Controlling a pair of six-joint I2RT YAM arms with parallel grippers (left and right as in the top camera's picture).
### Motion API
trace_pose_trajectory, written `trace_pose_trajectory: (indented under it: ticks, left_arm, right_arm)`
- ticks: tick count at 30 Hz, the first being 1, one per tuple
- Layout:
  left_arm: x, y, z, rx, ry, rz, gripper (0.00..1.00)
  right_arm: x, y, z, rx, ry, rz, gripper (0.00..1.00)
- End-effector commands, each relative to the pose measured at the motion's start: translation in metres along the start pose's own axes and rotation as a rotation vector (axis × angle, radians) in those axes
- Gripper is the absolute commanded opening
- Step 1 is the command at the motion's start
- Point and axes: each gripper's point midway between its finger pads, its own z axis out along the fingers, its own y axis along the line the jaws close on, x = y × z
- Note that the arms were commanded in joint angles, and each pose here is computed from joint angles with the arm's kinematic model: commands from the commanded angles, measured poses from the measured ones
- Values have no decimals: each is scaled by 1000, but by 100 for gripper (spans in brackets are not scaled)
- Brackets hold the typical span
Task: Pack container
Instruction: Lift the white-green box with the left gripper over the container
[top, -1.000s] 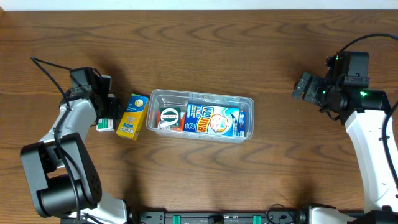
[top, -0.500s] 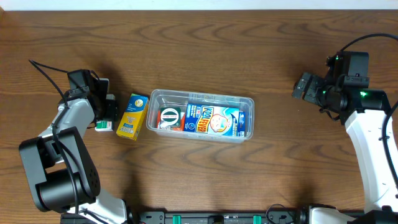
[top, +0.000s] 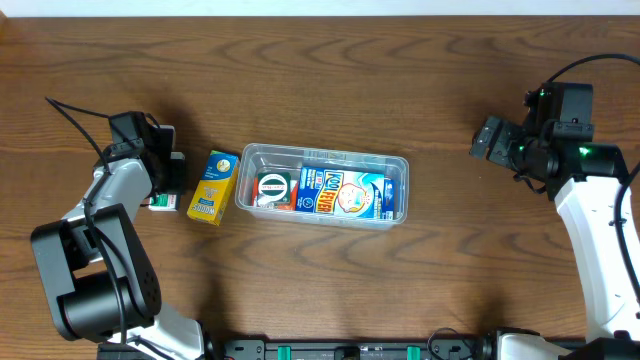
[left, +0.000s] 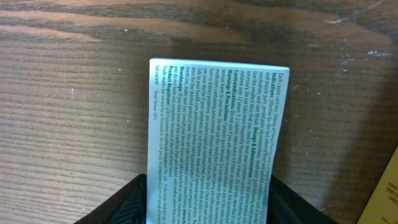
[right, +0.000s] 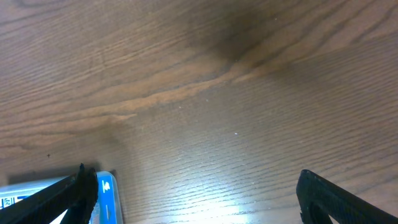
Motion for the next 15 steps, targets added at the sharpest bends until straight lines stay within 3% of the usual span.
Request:
trace_pose_trajectory:
  ticks: [1,15]
  left_arm:
    - [-4,3,-7,-6,-19,-23,50]
    - [-17,7,-36,-25,-93,-25,47]
  right_arm:
    - [-1,0,-1,-5,-2,17,99]
    - [-1,0,-1,-5,-2,17,99]
